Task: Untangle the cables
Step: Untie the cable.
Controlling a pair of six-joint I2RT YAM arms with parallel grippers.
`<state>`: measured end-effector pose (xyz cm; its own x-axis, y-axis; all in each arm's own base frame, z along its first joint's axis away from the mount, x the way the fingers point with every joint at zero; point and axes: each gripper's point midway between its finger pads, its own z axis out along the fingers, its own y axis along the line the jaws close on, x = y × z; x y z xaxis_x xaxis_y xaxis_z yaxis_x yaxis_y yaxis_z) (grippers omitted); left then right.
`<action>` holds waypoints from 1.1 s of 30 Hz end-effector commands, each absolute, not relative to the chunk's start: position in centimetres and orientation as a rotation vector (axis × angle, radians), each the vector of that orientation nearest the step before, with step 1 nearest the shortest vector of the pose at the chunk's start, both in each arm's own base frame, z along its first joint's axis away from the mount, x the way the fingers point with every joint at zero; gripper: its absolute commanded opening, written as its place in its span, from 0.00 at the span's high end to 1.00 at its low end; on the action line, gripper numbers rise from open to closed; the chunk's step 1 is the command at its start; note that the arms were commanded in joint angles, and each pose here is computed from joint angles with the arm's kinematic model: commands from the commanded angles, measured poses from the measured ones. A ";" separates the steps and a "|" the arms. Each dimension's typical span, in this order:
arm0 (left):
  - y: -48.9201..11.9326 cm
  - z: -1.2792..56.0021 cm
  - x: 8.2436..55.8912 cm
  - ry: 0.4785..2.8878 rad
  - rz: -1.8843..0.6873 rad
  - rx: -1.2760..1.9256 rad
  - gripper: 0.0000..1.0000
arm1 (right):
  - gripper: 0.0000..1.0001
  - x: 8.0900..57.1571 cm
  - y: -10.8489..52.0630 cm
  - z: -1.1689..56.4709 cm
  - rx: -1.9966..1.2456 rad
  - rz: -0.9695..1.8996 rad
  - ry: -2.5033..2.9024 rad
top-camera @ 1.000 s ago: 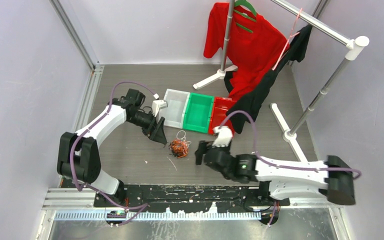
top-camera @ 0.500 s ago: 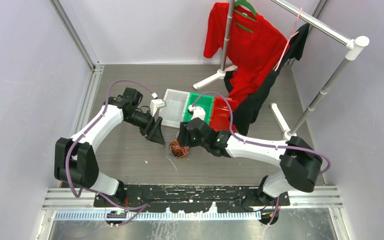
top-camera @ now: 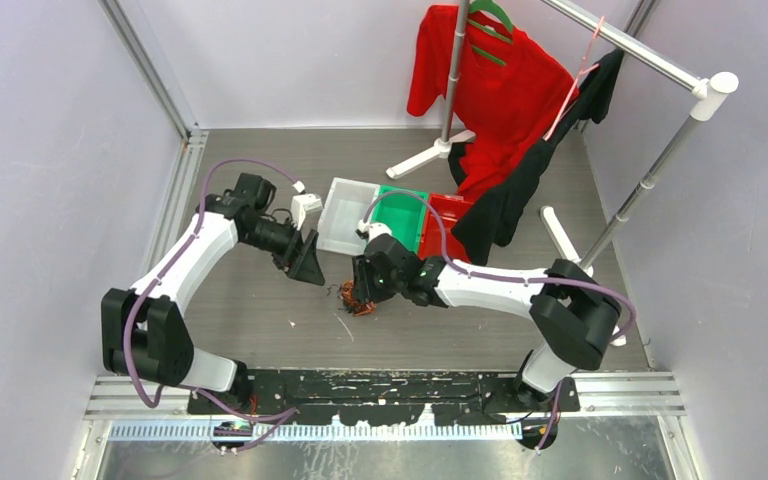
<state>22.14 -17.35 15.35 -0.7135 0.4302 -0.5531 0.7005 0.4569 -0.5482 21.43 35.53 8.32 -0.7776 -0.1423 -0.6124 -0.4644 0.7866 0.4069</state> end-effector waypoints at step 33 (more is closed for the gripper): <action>-20.9 17.7 19.3 2.172 -1.369 1.174 0.55 | 0.99 18.9 40.5 20.3 -0.668 1.267 2.121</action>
<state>18.54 -19.97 16.46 -0.6547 0.4889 -0.5766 0.7389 0.2531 -0.6245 18.64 38.79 15.69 -0.7552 -0.1663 -0.6340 -0.6088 0.5363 0.5845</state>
